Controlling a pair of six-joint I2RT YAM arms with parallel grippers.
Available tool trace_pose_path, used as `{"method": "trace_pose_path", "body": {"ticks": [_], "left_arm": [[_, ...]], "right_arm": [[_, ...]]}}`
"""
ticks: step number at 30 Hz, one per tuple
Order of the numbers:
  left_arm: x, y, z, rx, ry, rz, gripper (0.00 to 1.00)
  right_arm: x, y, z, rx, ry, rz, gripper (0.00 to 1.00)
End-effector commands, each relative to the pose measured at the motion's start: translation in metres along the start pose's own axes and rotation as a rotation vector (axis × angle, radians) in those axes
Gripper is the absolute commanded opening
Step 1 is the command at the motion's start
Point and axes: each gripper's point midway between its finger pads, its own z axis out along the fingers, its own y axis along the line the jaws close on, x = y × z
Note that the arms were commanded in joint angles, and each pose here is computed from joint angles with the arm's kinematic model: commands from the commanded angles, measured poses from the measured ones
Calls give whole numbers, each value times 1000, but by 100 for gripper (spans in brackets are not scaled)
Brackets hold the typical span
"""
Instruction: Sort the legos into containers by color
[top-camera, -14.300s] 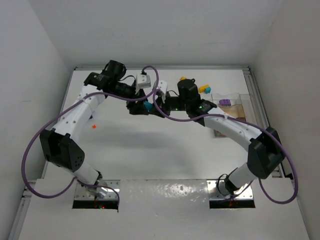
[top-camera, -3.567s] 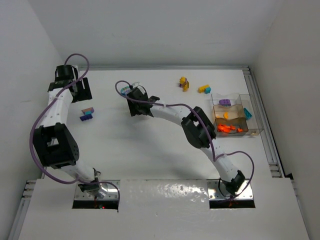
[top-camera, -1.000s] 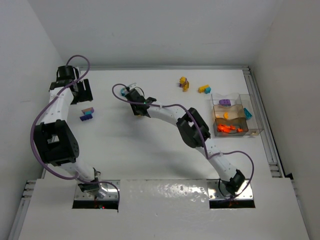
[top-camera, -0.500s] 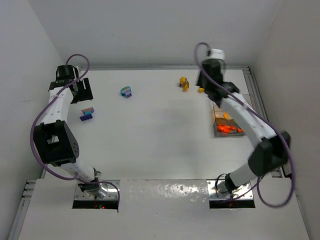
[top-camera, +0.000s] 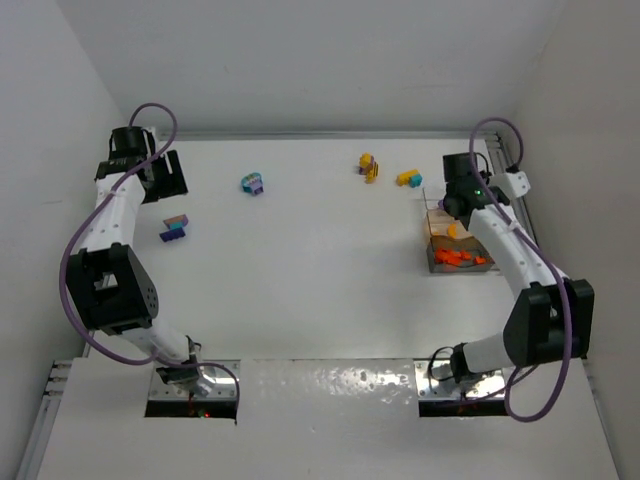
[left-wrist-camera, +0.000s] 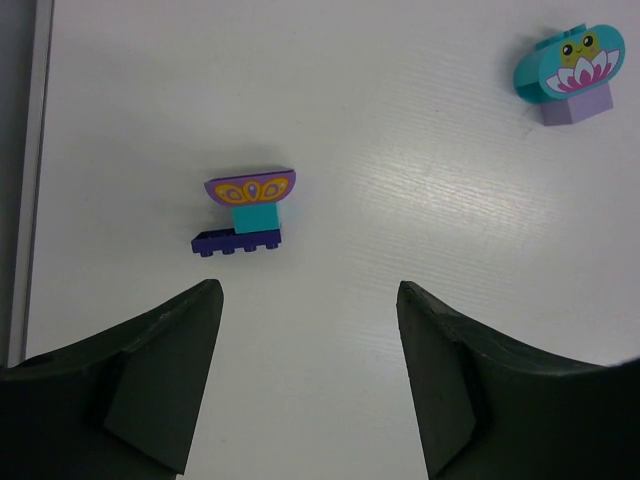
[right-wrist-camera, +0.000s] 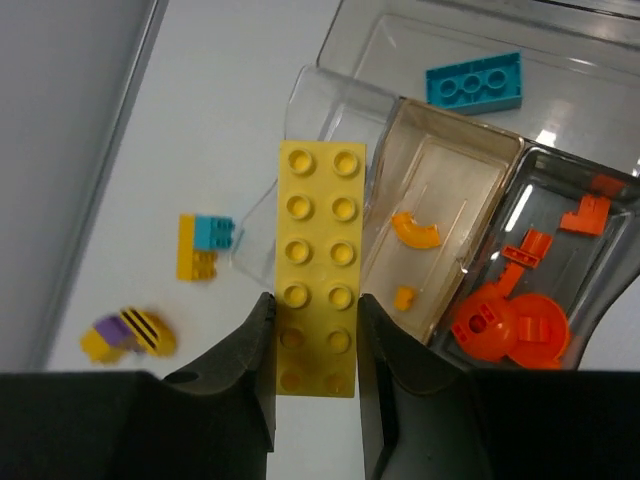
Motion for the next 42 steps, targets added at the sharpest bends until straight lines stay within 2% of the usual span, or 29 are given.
{"method": "trace_pose_path", "body": {"ticks": [1, 6, 10, 20, 22, 23, 25, 26, 28, 29, 32, 37, 38, 41, 42], "left_arm": [[-29, -3, -25, 17, -118, -32, 69], [-34, -4, -27, 20, -129, -32, 69], [-31, -2, -27, 13, -122, -30, 69], [-30, 1, -27, -8, -120, -25, 70], [-31, 1, -29, -9, -125, -25, 70], [-31, 2, -29, -12, -125, -23, 71], [-32, 4, -29, -23, -129, -24, 73], [-32, 5, -29, -27, -128, -24, 74], [-31, 5, -28, -29, -127, -24, 75], [-30, 4, -28, -25, -122, -24, 75], [-30, 6, -27, -33, -122, -24, 76], [-31, 7, -27, -38, -126, -24, 77], [-32, 8, -27, -39, -126, -26, 77], [-32, 8, -27, -39, -126, -24, 77], [-33, 8, -27, -40, -127, -25, 77]], "right_arm": [[-22, -4, 10, 116, -34, 312, 0], [13, -15, 30, 217, 111, 419, 0], [36, -27, 38, 303, 159, 431, 0], [39, -43, 58, 347, 93, 328, 0], [43, -47, 62, 351, 97, 312, 4], [44, -47, 65, 349, 108, 319, 11], [49, -46, 72, 321, 124, 299, 19], [49, -44, 73, 308, 128, 290, 27], [43, -39, 75, 283, 116, 253, 36], [39, -37, 75, 278, 101, 240, 44], [28, -32, 72, 273, 79, 220, 56], [11, -16, 66, 206, 51, 212, 60], [7, -12, 65, 188, 45, 209, 59], [-14, 19, 56, 42, 9, 106, 12], [-19, 47, 52, -96, 9, 10, 0]]}}
